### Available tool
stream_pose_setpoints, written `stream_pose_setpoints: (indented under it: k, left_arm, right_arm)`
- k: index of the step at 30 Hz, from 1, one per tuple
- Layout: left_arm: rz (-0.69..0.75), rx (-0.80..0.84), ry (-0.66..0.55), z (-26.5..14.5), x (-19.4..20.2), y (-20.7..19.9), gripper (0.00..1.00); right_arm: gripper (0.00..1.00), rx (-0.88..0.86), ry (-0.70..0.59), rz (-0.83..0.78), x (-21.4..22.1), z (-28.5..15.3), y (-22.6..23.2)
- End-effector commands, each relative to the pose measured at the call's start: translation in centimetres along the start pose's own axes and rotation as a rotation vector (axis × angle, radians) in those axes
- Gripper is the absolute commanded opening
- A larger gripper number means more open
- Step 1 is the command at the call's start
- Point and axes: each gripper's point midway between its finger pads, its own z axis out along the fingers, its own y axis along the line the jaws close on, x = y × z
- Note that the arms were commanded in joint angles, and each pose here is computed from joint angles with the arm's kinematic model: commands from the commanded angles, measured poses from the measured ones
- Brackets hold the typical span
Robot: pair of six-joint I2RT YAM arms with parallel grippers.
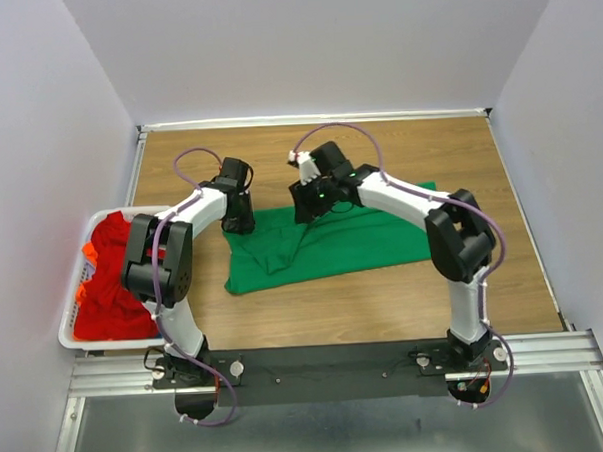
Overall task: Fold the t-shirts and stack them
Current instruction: Fold the tshirt
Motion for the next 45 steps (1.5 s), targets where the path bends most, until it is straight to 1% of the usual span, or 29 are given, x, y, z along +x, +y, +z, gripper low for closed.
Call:
stream_pose_setpoints:
  k: [1, 3, 6, 14, 15, 16, 17, 19, 21, 22, 23, 26, 27, 29, 30, 31, 34, 37, 38, 42, 45]
  left_arm:
    - [-0.032, -0.055, -0.079, 1.3, -2.8, 1.7, 0.36]
    - [-0.042, -0.064, -0.062, 2.2, -2.7, 2.5, 0.35]
    - [-0.048, -0.070, -0.048, 2.8, -2.3, 3.0, 0.35]
    - [-0.050, -0.059, -0.038, 3.1, -1.7, 3.3, 0.35]
    - [-0.048, -0.060, -0.038, 3.1, -1.7, 3.3, 0.35]
    - [-0.050, -0.064, -0.039, 3.1, -1.7, 3.4, 0.35]
    - [-0.054, -0.065, -0.043, 3.0, -1.8, 3.5, 0.35]
    - [-0.055, -0.063, -0.042, 3.0, -1.8, 3.6, 0.35]
    - [-0.060, -0.062, -0.044, 3.0, -1.8, 3.6, 0.35]
    - [-0.060, -0.061, -0.045, 2.9, -1.8, 3.6, 0.35]
    - [-0.060, -0.064, -0.043, 3.0, -1.7, 3.6, 0.35]
    - [-0.061, -0.064, -0.044, 3.0, -1.7, 3.7, 0.35]
    - [-0.064, -0.066, -0.043, 3.0, -1.7, 3.8, 0.35]
    - [-0.063, -0.067, -0.042, 3.0, -1.7, 3.8, 0.35]
    - [-0.064, -0.068, -0.042, 3.0, -1.7, 3.8, 0.35]
    - [-0.066, -0.071, -0.043, 3.0, -1.7, 3.9, 0.35]
    - [-0.068, -0.076, -0.038, 3.2, -1.6, 4.1, 0.35]
    - [-0.074, -0.082, -0.034, 3.3, -1.5, 4.3, 0.35]
    - [-0.075, -0.084, -0.035, 3.3, -1.5, 4.3, 0.35]
    - [-0.083, -0.084, -0.039, 3.1, -1.6, 4.4, 0.35]
    - [-0.083, -0.076, -0.048, 2.9, -1.9, 4.2, 0.37]
  right_arm:
    - [0.55, -0.034, 0.043, -0.078, 0.5, 3.5, 1.9]
    - [0.55, -0.047, 0.038, -0.130, -0.1, 4.5, 2.3]
    - [0.55, -0.065, 0.057, -0.140, 0.3, 6.5, 2.8]
    - [0.55, -0.103, 0.066, -0.162, 0.4, 8.4, 3.5]
    - [0.47, -0.107, 0.070, -0.164, 0.5, 8.5, 3.6]
    - [0.42, -0.109, 0.070, -0.162, 0.5, 8.5, 3.6]
    - [0.32, -0.107, 0.074, -0.162, 0.7, 8.3, 3.6]
    - [0.21, -0.097, 0.068, -0.171, 0.6, 7.6, 3.6]
    - [0.14, -0.084, 0.087, -0.174, 1.6, 7.4, 3.3]
    - [0.05, -0.073, 0.091, -0.176, 1.8, 7.2, 3.1]
    - [0.01, -0.070, 0.091, -0.179, 1.9, 6.9, 3.1]
    - [0.01, -0.053, 0.090, -0.186, 2.2, 5.6, 3.1]
    - [0.01, -0.049, 0.072, -0.192, 1.6, 4.7, 3.4]
    - [0.01, -0.037, 0.079, -0.187, 2.2, 4.1, 3.2]
    - [0.03, -0.031, 0.064, -0.193, 1.8, 3.3, 3.4]
    - [0.04, -0.012, 0.077, -0.190, 2.5, 3.2, 3.0]
    - [0.09, 0.007, 0.067, -0.190, 2.6, 2.2, 2.8]
    - [0.13, 0.013, 0.082, -0.182, 3.7, 1.8, 2.7]
    - [0.13, 0.017, 0.078, -0.185, 3.7, 1.5, 2.7]
    - [0.14, 0.063, 0.133, -0.162, 6.7, 1.2, 1.7]
    - [0.15, 0.098, 0.147, -0.131, 8.1, 0.5, 1.1]
